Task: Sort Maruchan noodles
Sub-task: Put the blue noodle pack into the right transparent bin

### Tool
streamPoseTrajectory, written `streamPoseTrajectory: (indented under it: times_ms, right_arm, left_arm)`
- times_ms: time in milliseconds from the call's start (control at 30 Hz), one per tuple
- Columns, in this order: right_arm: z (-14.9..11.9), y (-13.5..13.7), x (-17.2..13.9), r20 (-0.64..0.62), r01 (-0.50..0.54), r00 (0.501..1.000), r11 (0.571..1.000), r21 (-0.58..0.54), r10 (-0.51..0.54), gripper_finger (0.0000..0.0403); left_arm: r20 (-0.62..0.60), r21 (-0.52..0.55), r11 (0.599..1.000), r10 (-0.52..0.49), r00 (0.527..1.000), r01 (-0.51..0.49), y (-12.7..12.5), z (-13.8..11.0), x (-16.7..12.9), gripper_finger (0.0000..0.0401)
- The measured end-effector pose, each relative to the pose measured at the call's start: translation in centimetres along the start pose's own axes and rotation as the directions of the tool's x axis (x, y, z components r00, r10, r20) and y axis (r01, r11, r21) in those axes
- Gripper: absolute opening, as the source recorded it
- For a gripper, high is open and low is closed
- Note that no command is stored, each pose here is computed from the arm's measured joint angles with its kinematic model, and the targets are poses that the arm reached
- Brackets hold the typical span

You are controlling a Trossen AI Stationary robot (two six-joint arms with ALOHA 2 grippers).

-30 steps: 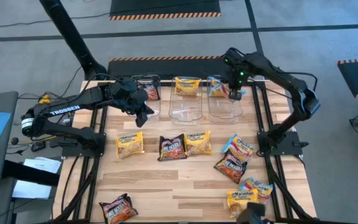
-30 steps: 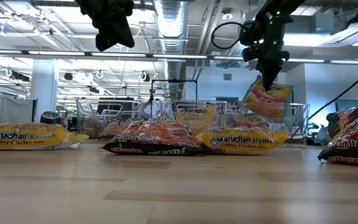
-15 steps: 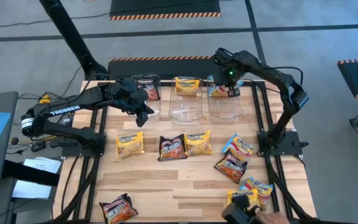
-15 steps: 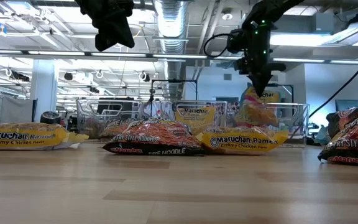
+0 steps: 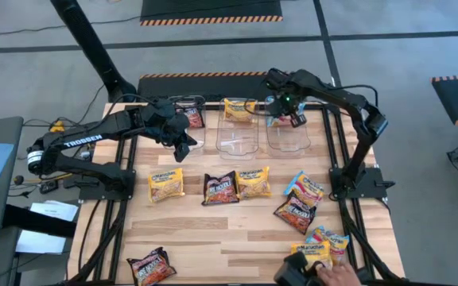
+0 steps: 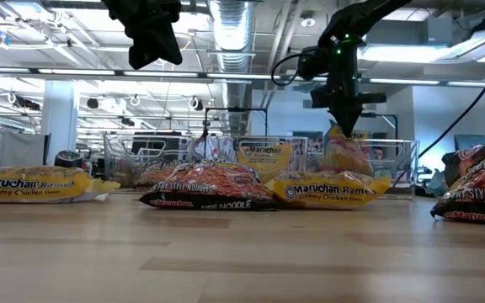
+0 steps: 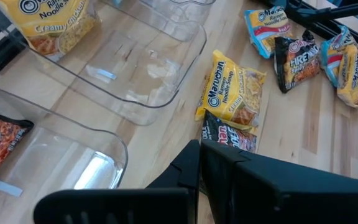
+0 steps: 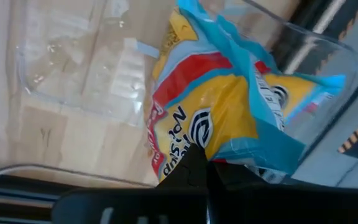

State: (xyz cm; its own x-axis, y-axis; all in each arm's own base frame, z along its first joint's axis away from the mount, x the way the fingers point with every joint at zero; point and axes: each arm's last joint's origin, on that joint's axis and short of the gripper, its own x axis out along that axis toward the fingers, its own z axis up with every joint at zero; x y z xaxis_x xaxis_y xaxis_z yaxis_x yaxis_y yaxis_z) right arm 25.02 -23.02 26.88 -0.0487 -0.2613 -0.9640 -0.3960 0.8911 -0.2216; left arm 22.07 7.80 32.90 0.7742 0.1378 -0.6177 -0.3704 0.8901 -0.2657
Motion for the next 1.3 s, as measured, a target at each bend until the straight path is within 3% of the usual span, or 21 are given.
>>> streamPoseTrajectory:
  times_ms: [367,733,1100,1300]
  right_arm:
    - [-0.2,-1.0,2.4,-0.035,-0.040,0.999,0.998,0.048,0.042,0.0004]
    - [-0.7,-1.6,2.5,-0.020,-0.006,1.000,0.997,0.075,0.007,0.0005]
    - [-0.3,-1.5,2.7,0.032,-0.035,0.999,0.996,0.082,0.032,0.0006]
    - [0.4,-1.4,4.2,-0.027,-0.066,0.997,0.993,0.096,0.069,0.0006]
  left_arm:
    - [0.000,-0.001,1.000,0.000,1.000,0.000,0.0,0.0,0.0,0.0000]
    - [-0.001,0.000,1.000,-0.001,1.000,0.001,0.0,0.0,0.0,0.0000]
    - [-0.001,0.010,1.000,-0.001,1.000,0.001,0.0,0.0,0.0,0.0000]
    - [-0.004,0.005,1.000,-0.012,1.000,0.012,0.0,0.0,0.0,0.0000]
